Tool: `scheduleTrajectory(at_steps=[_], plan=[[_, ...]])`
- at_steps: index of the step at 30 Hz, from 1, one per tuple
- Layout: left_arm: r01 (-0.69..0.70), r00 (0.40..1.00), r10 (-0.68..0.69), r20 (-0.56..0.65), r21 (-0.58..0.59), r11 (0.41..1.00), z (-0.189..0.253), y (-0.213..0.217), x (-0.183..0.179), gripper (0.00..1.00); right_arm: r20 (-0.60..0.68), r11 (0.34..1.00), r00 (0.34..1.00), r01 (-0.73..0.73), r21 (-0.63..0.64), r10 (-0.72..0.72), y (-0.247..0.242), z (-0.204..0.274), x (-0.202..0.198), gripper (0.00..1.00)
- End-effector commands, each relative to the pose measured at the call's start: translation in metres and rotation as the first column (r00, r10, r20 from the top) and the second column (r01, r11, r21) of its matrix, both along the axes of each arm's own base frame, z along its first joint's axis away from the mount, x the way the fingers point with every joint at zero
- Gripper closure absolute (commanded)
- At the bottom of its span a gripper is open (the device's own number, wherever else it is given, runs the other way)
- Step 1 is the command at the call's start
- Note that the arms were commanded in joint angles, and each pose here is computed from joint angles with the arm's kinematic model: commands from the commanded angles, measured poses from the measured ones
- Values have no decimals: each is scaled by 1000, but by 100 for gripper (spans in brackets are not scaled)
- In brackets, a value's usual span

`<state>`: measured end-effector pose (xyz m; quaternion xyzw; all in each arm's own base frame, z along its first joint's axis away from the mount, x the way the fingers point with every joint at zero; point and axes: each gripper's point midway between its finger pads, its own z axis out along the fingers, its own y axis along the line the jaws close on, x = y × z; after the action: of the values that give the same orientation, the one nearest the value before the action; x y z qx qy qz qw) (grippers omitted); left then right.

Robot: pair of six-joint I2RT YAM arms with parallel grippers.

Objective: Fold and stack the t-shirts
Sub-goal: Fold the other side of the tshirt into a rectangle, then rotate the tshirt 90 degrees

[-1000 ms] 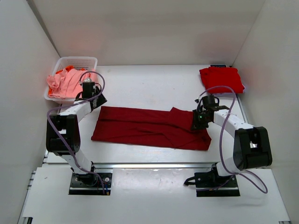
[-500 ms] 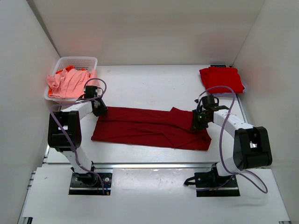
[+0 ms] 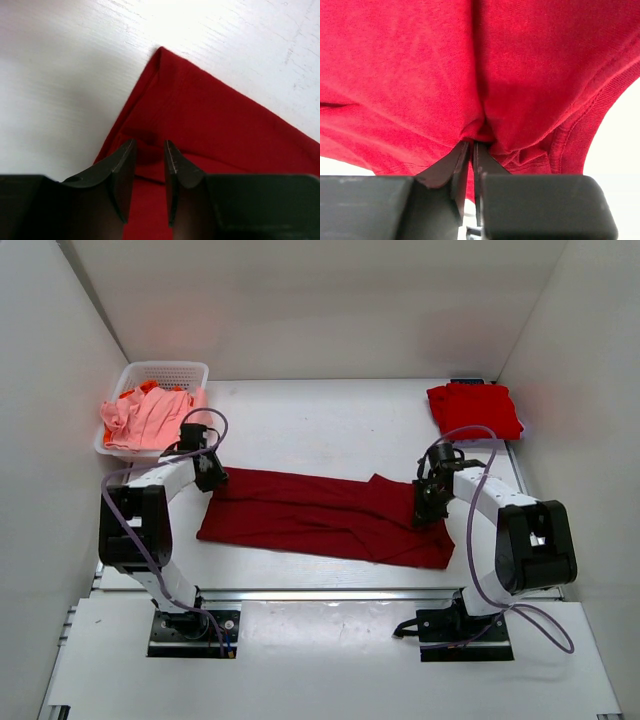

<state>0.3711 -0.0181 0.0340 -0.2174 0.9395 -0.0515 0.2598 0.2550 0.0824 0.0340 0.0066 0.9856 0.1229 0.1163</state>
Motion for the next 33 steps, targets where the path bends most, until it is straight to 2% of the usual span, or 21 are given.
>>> scheduleTrajectory(at_steps=[1,4,6,10,13,15,18,19,20,21,29,33], plan=[[23,998,-25,56,35,999,28,3,0,60,-53,997,998,42,-67,-45,-10,3,-8,93],[47,997,-50,52,50,998,30,0,-5,59,-55,995,996,59,-75,-63,-12,6,-10,84],[65,996,-68,56,57,996,31,-4,-8,60,-33,994,996,75,-80,-78,-12,14,-7,74],[75,988,-83,128,66,995,43,-15,0,59,33,989,994,110,-101,-108,-13,31,0,59],[104,982,-118,145,100,990,48,-31,8,59,78,984,990,130,-121,-121,-13,44,5,56],[149,983,-162,92,129,980,37,-41,11,61,94,982,986,149,-119,-138,-14,50,8,55],[228,972,-233,26,132,965,22,-62,13,62,98,984,986,147,-101,-137,-6,53,3,57],[244,969,-247,6,129,961,16,-66,9,62,93,986,987,137,-93,-128,-1,51,-1,67],[252,967,-253,-11,126,959,9,-67,5,62,85,985,987,145,-93,-137,0,48,-4,86],[260,965,-260,-16,117,958,5,-72,2,62,63,989,992,118,-84,-113,8,43,-13,98],[340,926,-316,-208,89,936,-31,-71,-34,64,-60,994,992,110,3,-110,42,0,-52,100],[374,904,-348,-247,65,925,-36,-74,-52,65,-57,989,987,149,24,-148,45,-14,-19,100]])
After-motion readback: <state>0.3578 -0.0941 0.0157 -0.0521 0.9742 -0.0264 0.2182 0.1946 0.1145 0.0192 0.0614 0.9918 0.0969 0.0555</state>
